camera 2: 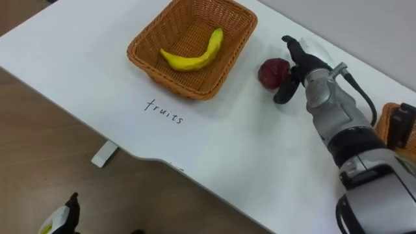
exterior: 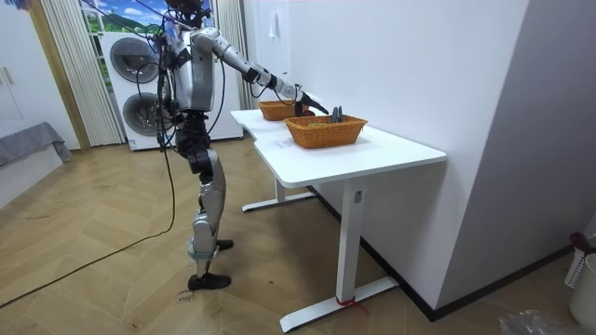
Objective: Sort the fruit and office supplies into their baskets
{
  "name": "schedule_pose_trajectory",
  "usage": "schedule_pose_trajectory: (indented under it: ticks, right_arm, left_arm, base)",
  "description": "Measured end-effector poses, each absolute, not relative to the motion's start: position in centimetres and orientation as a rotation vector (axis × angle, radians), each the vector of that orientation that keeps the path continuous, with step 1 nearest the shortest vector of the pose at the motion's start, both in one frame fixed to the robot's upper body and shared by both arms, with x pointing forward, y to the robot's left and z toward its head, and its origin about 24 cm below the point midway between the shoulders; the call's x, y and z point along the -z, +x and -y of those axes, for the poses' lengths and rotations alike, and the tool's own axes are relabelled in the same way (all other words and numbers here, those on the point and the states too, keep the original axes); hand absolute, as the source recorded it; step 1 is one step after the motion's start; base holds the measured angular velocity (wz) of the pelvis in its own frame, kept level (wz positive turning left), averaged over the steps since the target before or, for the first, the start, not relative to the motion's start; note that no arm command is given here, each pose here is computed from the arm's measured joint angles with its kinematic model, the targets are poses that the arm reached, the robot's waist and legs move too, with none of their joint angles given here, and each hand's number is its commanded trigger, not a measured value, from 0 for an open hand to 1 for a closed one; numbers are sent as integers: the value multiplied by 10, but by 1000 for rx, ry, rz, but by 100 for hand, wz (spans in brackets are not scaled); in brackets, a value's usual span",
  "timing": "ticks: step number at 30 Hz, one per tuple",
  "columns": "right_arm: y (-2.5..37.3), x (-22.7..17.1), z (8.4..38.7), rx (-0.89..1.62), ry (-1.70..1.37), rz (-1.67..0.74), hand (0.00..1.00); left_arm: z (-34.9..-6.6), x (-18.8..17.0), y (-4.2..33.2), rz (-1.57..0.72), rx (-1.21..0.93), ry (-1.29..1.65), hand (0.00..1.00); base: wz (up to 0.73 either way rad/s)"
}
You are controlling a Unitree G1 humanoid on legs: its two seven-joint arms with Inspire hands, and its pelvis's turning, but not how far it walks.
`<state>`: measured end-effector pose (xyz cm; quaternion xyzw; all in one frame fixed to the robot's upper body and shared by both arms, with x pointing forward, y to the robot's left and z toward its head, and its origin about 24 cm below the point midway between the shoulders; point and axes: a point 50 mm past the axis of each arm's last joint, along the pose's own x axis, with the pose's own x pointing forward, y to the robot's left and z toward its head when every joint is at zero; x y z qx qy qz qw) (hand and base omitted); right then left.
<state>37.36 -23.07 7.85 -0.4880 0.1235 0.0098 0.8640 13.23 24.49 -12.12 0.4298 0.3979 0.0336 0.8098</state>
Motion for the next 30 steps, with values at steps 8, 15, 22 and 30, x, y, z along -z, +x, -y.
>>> schedule_pose_trajectory:
  ticks: [8,15,22,30]
  right_arm:
    - [373,-77,230,-37,-1029,-263,0]
    - [373,-77,229,-57,-1034,-273,0]
    - [374,-79,228,-95,-1074,-273,0]
    - [374,-80,221,-147,-1158,-264,0]
  left_arm:
    - [-244,121,134,-838,-68,915,0]
    - [-244,120,135,-827,-67,914,0]
    - [-247,118,136,-811,-67,917,0]
    - [-247,118,136,-801,-68,919,0]
  base:
    - [0]
    - [0]
    - [0]
    - [0]
